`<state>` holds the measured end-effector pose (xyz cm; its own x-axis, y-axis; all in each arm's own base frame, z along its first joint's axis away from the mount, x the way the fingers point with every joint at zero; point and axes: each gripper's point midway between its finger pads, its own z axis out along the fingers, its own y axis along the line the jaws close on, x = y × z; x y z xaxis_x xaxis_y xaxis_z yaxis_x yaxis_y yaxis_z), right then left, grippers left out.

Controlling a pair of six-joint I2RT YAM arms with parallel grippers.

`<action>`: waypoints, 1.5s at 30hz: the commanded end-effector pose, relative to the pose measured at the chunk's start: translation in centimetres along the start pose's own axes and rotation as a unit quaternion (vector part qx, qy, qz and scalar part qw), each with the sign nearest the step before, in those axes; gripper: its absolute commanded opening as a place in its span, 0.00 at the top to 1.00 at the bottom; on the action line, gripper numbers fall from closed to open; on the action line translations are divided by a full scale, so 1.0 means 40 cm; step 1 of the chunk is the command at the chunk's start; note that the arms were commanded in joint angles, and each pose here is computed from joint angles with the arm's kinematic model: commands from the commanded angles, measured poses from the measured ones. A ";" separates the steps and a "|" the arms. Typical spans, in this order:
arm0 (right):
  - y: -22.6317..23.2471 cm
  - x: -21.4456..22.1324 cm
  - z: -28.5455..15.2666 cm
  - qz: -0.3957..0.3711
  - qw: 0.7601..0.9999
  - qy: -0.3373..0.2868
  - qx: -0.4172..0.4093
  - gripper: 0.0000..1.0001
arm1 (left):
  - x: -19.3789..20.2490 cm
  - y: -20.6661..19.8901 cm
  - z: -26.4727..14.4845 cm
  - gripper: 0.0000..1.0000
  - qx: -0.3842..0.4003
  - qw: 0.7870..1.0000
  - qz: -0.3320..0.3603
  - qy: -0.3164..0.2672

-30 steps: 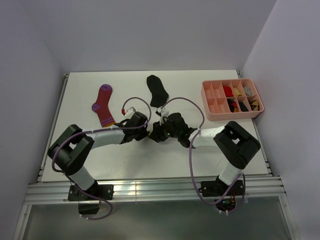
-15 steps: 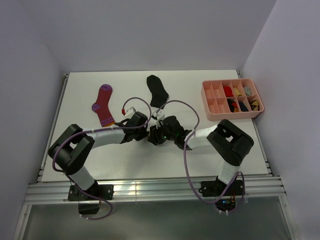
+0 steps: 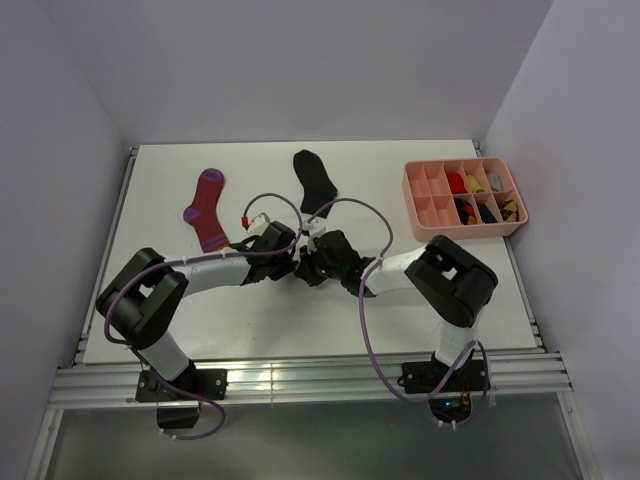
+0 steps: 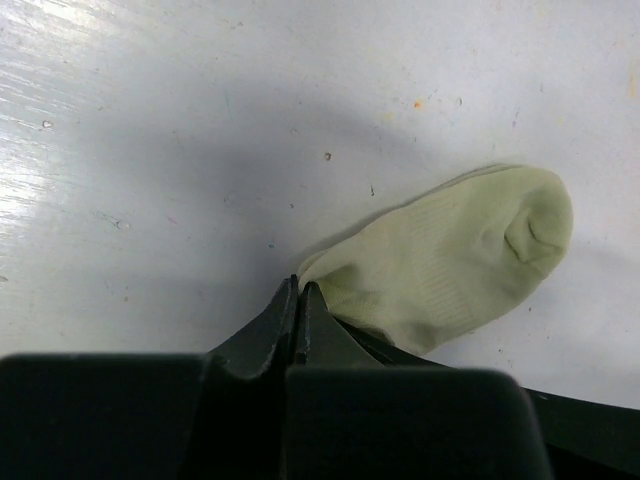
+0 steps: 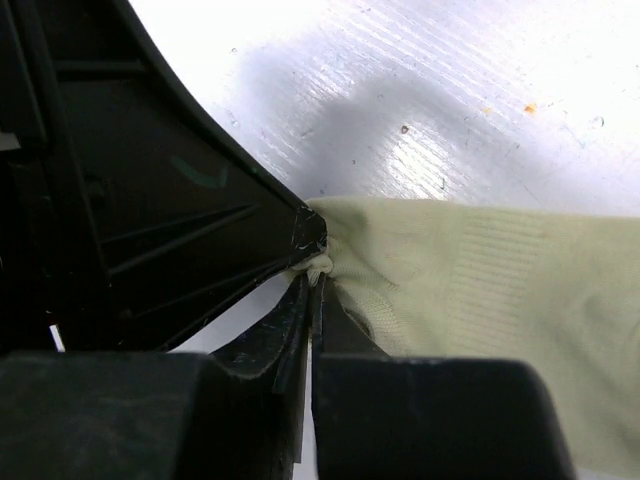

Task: Roll the socks
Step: Roll the sock at the center of the board.

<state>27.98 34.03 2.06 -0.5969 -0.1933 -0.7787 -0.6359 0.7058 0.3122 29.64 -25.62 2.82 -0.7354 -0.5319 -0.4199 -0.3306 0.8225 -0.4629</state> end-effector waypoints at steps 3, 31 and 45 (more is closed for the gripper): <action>-0.029 0.033 0.000 0.044 0.998 0.035 0.008 1.00 | -0.023 -0.061 -0.033 0.94 0.033 0.999 -0.021 -0.011; -0.061 0.045 -0.073 0.443 0.874 0.020 -0.201 1.00 | 0.021 -0.080 -0.027 0.50 0.125 0.991 -0.057 0.005; -0.101 0.091 -0.063 0.428 0.893 0.050 -0.133 0.97 | 0.059 -0.059 0.015 0.70 0.106 0.992 -0.057 0.031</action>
<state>27.49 30.16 2.02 -0.9522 0.2630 -0.1556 -0.0638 0.3266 0.9430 28.96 -28.36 2.62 -0.7285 -0.6086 -0.3145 -0.2932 0.6919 -0.6598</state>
